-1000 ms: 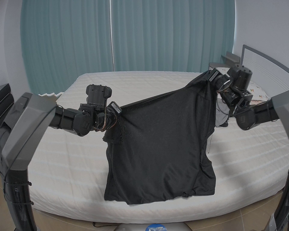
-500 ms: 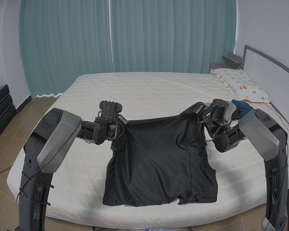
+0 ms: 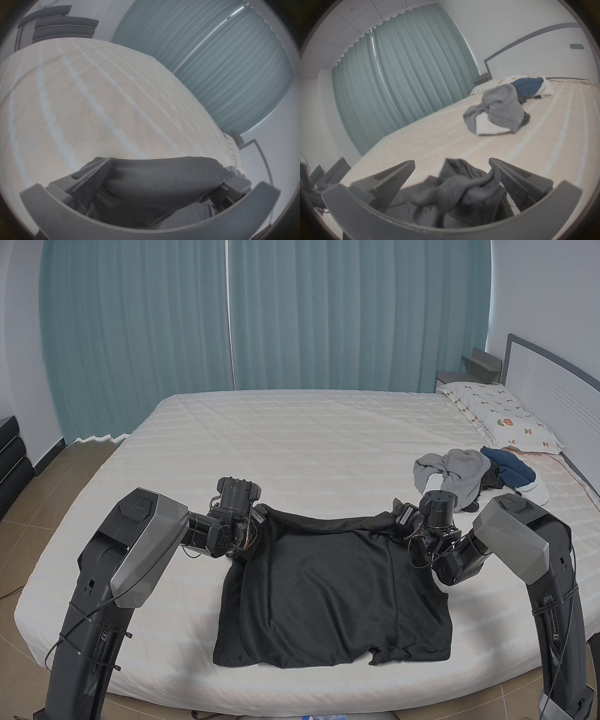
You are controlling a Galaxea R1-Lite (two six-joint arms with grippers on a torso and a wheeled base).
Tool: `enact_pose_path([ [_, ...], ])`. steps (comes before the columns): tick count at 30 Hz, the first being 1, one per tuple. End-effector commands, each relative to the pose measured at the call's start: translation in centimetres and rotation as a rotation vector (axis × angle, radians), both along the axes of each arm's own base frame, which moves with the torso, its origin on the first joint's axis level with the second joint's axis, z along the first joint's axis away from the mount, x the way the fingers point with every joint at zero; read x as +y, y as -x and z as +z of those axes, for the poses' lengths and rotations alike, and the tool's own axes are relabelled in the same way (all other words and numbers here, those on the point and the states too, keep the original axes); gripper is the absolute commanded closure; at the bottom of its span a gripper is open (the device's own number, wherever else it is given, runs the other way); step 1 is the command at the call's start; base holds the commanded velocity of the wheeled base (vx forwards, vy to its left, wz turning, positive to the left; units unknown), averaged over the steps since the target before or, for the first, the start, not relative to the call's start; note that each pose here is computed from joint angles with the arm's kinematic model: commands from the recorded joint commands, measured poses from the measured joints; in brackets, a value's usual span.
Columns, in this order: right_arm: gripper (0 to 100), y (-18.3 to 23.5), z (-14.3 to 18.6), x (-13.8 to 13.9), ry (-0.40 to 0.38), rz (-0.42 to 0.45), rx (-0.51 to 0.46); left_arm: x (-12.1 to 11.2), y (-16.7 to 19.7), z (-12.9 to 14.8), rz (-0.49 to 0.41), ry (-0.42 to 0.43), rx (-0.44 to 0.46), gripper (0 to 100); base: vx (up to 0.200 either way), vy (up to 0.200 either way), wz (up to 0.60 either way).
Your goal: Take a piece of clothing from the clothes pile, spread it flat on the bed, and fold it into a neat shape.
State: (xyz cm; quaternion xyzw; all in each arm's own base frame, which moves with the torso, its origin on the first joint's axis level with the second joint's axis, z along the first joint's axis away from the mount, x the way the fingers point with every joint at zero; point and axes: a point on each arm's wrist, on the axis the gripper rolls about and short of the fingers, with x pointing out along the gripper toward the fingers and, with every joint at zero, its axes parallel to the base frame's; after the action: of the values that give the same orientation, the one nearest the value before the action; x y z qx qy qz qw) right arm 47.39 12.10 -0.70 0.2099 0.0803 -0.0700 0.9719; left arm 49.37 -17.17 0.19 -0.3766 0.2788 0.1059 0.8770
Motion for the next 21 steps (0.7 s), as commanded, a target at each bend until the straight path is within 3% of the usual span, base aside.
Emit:
enact_pose_path([
  [1, 0, 0.1, -1.6, -1.3, 0.014, -0.028, 0.051, 0.8, -0.2, -1.8, 0.024, -0.029, 0.049, 0, 0.0, 0.0, 0.0],
  [8, 0, 0.4, -0.1, -4.1, 0.005, -0.065, 0.067, 3.2, 0.5, -0.9, 0.034, -0.081, 0.171, 0, 0.0, 0.0, 0.0],
  [12, 0, 0.8, 0.2, -4.5, -0.003, -0.059, 0.076, 4.4, 0.5, 1.5, 0.01, -0.025, 0.158, 0, 0.0, 0.0, 0.0],
  [14, 0, 1.4, 0.8, -4.6, -0.005, -0.043, 0.08, 6.0, 1.3, 3.8, -0.059, 0.062, 0.174, 0, 0.0, 0.0, 0.0],
  [19, 0, 1.7, 1.7, -4.4, -0.013, -0.015, 0.074, 8.0, 0.3, 5.4, -0.019, 0.102, 0.094, 0, 0.0, 0.0, 0.0],
  [20, 0, 1.8, 1.7, -4.2, -0.013, -0.01, 0.072, 8.8, -0.6, 6.2, 0.053, 0.158, 0.004, 0, 0.0, 0.0, 0.0],
  [21, 0, 1.8, 1.7, -4.2, -0.013, -0.01, 0.072, 8.8, -0.6, 6.2, 0.053, 0.158, 0.004, 0, 0.0, 0.0, 0.0],
])
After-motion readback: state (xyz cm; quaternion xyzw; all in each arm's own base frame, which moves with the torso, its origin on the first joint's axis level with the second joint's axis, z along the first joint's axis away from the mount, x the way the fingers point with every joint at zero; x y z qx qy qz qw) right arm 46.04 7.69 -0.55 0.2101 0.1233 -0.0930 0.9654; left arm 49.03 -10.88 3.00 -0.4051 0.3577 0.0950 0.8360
